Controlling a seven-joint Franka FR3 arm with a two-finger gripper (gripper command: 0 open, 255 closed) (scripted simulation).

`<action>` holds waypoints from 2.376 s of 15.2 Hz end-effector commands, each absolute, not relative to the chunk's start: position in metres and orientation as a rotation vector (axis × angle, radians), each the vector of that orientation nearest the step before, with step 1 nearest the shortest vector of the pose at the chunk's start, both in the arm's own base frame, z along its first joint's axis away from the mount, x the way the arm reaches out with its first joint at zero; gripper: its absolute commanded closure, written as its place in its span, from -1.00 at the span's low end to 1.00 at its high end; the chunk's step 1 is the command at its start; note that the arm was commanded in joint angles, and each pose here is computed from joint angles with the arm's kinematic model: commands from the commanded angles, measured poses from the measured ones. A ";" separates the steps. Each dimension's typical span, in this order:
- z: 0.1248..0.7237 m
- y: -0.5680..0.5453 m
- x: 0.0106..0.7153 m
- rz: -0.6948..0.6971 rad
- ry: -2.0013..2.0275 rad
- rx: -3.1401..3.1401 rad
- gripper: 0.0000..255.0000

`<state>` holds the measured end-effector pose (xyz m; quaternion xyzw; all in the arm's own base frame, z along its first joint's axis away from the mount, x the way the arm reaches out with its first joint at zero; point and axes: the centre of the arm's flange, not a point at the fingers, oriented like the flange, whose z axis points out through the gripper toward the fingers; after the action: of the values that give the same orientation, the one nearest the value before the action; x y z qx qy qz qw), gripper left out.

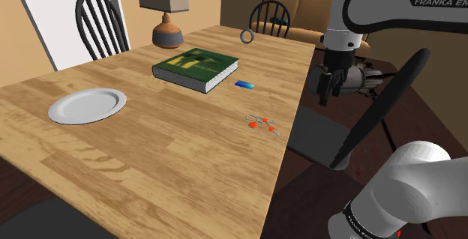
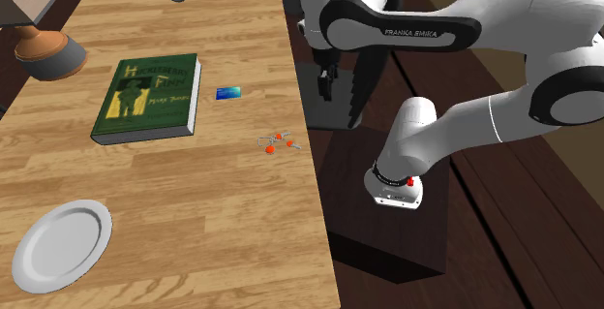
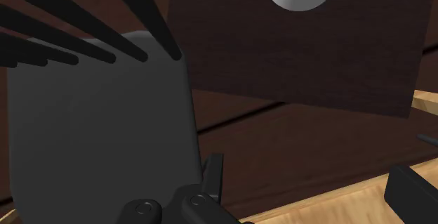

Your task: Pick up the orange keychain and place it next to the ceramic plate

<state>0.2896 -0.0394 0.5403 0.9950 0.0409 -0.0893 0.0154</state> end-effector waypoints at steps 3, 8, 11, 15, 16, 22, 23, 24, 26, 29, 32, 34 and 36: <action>0.532 -0.017 0.295 -0.238 0.137 3.104 -1.00; 0.513 0.039 0.308 -0.138 0.161 3.123 -1.00; 0.502 0.072 0.316 -0.078 0.176 3.132 -1.00; 0.488 0.118 0.327 0.003 0.195 3.143 -1.00; 0.488 0.119 0.327 0.005 0.196 3.143 -1.00; 0.456 0.119 0.327 0.005 0.196 3.143 -1.00; 0.448 0.119 0.327 0.005 0.196 3.143 -1.00; 0.448 0.119 0.327 0.005 0.196 3.143 -1.00; 0.448 0.119 0.327 0.005 0.196 3.143 -1.00; 0.448 0.119 0.327 0.005 0.196 3.143 -1.00; 0.448 0.119 0.327 0.005 0.196 3.143 1.00; 0.448 0.119 0.328 0.005 0.196 3.143 1.00; 0.448 0.120 0.328 0.005 0.196 3.143 1.00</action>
<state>0.3293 0.1184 0.4526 0.9981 0.0615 0.0060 -0.0029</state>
